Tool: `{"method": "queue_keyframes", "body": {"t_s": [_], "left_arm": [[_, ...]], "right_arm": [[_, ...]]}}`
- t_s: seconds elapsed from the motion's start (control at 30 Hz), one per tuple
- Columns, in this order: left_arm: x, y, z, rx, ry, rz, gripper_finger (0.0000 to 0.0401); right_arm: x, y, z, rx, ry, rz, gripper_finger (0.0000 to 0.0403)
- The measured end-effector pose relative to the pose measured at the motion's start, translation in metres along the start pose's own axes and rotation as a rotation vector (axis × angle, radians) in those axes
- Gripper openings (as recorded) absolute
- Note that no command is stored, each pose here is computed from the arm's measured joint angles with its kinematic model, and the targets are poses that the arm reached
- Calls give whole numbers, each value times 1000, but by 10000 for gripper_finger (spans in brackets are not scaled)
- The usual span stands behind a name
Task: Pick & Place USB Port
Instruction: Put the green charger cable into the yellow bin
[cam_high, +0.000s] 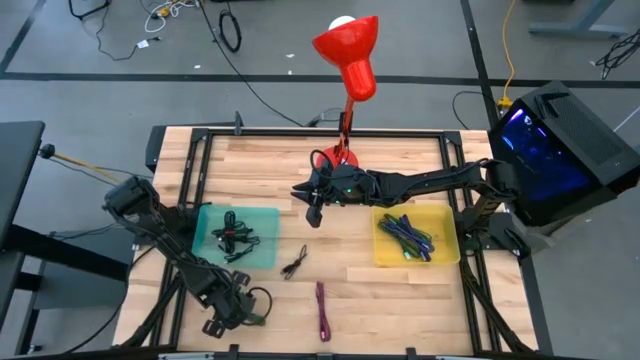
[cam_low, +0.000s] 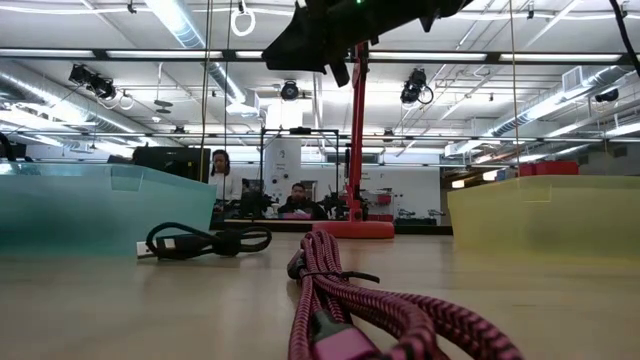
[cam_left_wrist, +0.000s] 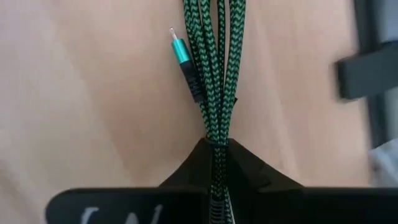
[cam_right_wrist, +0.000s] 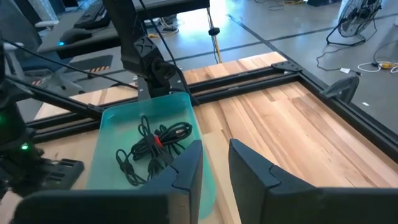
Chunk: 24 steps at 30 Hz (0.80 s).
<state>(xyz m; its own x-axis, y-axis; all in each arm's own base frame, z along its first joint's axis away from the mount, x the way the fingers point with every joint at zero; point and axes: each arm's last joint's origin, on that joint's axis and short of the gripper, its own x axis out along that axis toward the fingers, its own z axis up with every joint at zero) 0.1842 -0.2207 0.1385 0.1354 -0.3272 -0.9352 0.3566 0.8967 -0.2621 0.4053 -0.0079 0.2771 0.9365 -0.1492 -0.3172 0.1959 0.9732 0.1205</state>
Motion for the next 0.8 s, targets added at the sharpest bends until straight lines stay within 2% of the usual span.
{"method": "queue_keyframes", "body": {"t_s": [0.17,0.3,0.53,0.7,0.8], "left_arm": [[-13,-15,18,-33,-55,-86,25],[-39,-28,38,18,-156,-48,25],[-115,-35,53,74,-322,274,25],[-165,-27,38,126,-528,464,24],[-188,-15,19,118,-604,539,24]], "right_arm": [[0,-1,-3,-5,33,-6,82],[0,-1,-4,-6,42,-8,82],[0,-1,-4,-13,47,-2,82],[-2,13,-7,-74,65,153,82],[-4,24,-8,-105,66,174,79]]}}
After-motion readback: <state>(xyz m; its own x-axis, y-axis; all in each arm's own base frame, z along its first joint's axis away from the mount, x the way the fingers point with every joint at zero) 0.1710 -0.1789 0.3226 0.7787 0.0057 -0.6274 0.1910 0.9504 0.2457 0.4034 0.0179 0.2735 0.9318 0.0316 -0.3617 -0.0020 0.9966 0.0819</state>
